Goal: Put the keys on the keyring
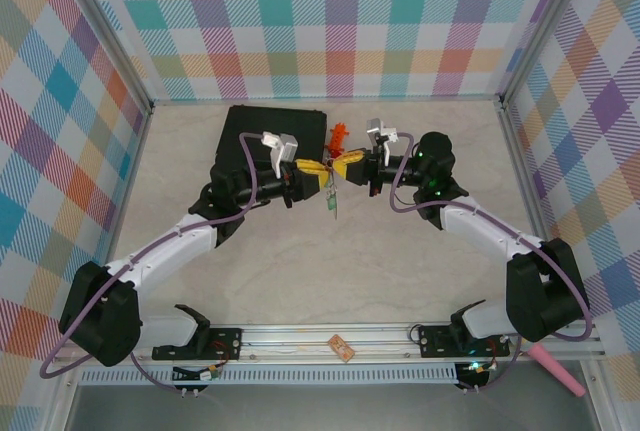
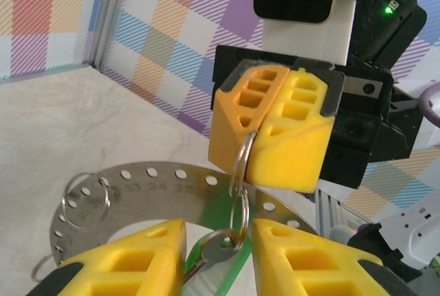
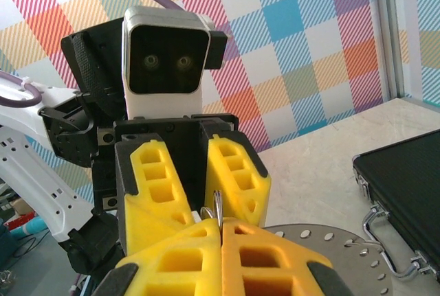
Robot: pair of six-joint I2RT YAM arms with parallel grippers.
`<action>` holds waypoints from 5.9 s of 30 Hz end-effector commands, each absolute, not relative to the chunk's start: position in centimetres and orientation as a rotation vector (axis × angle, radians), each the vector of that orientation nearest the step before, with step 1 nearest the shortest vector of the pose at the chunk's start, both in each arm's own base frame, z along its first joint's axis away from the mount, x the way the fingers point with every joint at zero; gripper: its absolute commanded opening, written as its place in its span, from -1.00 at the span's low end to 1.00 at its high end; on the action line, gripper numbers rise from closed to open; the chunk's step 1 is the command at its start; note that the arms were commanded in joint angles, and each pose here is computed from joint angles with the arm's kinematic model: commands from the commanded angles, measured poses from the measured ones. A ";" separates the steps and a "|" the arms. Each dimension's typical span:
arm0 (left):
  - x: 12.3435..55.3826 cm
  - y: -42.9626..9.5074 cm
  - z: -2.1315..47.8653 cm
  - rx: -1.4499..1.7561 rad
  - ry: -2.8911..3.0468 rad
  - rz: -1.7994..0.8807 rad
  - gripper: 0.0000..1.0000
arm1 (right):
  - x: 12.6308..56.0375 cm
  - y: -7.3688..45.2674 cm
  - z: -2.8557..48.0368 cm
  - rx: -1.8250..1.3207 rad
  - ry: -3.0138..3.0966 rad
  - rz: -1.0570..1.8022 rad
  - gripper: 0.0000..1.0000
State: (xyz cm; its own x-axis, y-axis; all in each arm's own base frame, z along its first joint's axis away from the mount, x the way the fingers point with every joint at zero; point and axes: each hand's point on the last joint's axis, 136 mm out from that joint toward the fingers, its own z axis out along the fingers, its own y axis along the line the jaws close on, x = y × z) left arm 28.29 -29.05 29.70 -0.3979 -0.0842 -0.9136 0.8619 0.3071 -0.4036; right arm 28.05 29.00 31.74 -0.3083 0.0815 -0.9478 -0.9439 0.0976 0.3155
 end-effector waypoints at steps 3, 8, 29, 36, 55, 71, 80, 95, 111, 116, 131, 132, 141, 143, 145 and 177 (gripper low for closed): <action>27.1 -29.5 29.5 0.775 1.604 -1.325 -0.37 | 27.3 28.4 34.5 -0.936 1.327 1.337 -1.00; 26.5 -30.0 29.8 0.800 1.588 -1.343 -0.36 | 27.4 28.4 34.6 -0.937 1.327 1.337 -1.00; 28.4 -28.1 35.4 0.645 1.511 -1.422 -0.33 | 26.8 28.6 33.8 -0.977 1.339 1.359 -1.00; 28.0 -29.3 35.1 0.702 1.507 -1.439 -0.35 | 26.7 28.6 33.6 -0.983 1.343 1.360 -1.00; 27.5 -30.4 34.5 0.762 1.515 -1.451 -0.67 | 26.4 28.9 33.4 -1.002 1.347 1.391 -1.00; 26.5 -31.0 33.2 0.834 1.514 -1.457 -0.54 | 26.1 29.0 33.6 -1.022 1.337 1.413 -1.00; 26.9 -31.1 33.2 0.820 1.531 -1.453 -0.71 | 25.8 29.4 33.3 -1.041 1.345 1.398 -1.00; 27.0 -30.8 32.2 0.805 1.555 -1.429 -0.73 | 26.6 28.4 34.4 -0.964 1.317 1.354 -1.00; 26.9 -30.6 32.6 0.798 1.524 -1.415 -1.00 | 26.7 28.7 33.9 -0.984 1.332 1.399 -1.00; 26.8 -30.6 32.6 0.802 1.521 -1.417 -1.00 | 26.8 28.7 33.4 -0.979 1.357 1.386 -0.90; 26.3 -30.4 30.8 0.904 1.557 -1.327 -1.00 | 27.4 26.6 31.0 -0.927 1.586 1.175 -0.49; 26.3 -30.5 30.7 0.917 1.561 -1.323 -1.00 | 27.3 26.5 31.1 -0.939 1.591 1.161 -0.49; 26.2 -30.5 28.9 1.036 1.576 -1.224 -1.00 | 26.2 27.0 30.5 -1.098 1.641 1.170 -0.47; 25.8 -30.5 28.9 1.060 1.567 -1.233 -1.00 | 26.0 27.3 30.2 -1.125 1.650 1.189 -0.47; 25.4 -30.6 28.9 1.088 1.569 -1.254 -1.00 | 25.6 27.6 29.8 -1.158 1.652 1.211 -0.47; 25.2 -30.5 27.8 1.130 1.632 -1.238 -1.00 | 24.2 29.9 25.3 -1.311 1.754 1.282 -0.60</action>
